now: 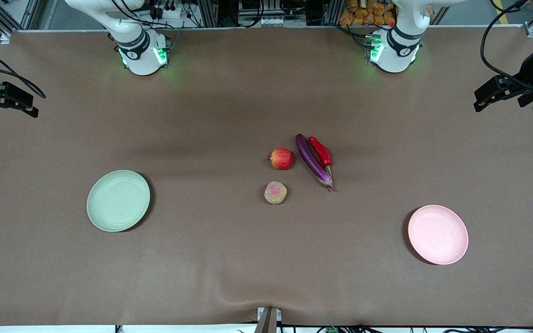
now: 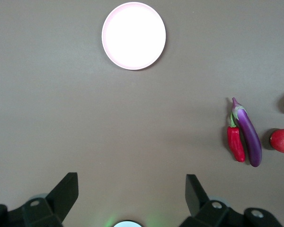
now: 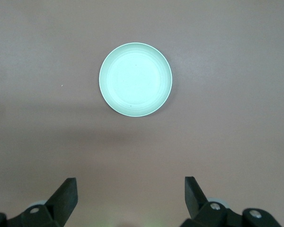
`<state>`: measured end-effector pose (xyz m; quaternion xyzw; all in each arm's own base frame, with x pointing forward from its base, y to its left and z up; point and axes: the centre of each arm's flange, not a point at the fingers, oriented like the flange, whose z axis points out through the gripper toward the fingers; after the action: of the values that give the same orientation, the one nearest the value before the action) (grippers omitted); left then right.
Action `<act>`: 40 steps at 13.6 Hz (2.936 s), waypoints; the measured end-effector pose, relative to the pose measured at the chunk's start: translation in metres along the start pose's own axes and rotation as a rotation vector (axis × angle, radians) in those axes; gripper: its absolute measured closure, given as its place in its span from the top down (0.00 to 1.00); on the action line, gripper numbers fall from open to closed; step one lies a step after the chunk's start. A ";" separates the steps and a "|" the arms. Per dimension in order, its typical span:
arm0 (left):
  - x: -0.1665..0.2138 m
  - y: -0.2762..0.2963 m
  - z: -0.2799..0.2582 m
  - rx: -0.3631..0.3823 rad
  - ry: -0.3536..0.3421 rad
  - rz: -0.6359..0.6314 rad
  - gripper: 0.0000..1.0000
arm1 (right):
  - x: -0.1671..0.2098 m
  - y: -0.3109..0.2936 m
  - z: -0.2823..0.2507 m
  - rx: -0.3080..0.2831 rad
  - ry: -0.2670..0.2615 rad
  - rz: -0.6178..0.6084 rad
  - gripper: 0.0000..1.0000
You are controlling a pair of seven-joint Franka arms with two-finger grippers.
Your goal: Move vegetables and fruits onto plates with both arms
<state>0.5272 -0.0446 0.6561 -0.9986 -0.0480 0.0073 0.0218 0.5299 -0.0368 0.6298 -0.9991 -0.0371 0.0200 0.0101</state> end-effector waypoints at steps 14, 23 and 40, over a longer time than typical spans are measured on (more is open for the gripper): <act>-0.005 0.000 -0.001 0.006 -0.035 0.003 1.00 | 0.000 0.000 0.000 0.000 0.000 0.000 1.00; -0.005 0.002 0.000 0.006 -0.037 0.006 1.00 | 0.000 0.000 0.000 0.000 -0.002 0.000 1.00; -0.002 0.003 0.015 0.012 -0.073 0.008 1.00 | 0.000 -0.001 0.000 0.000 -0.001 -0.002 1.00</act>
<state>0.5255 -0.0472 0.6408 -0.9977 -0.0449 0.0443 0.0258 0.5298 -0.0355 0.6297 -0.9990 -0.0382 0.0207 0.0104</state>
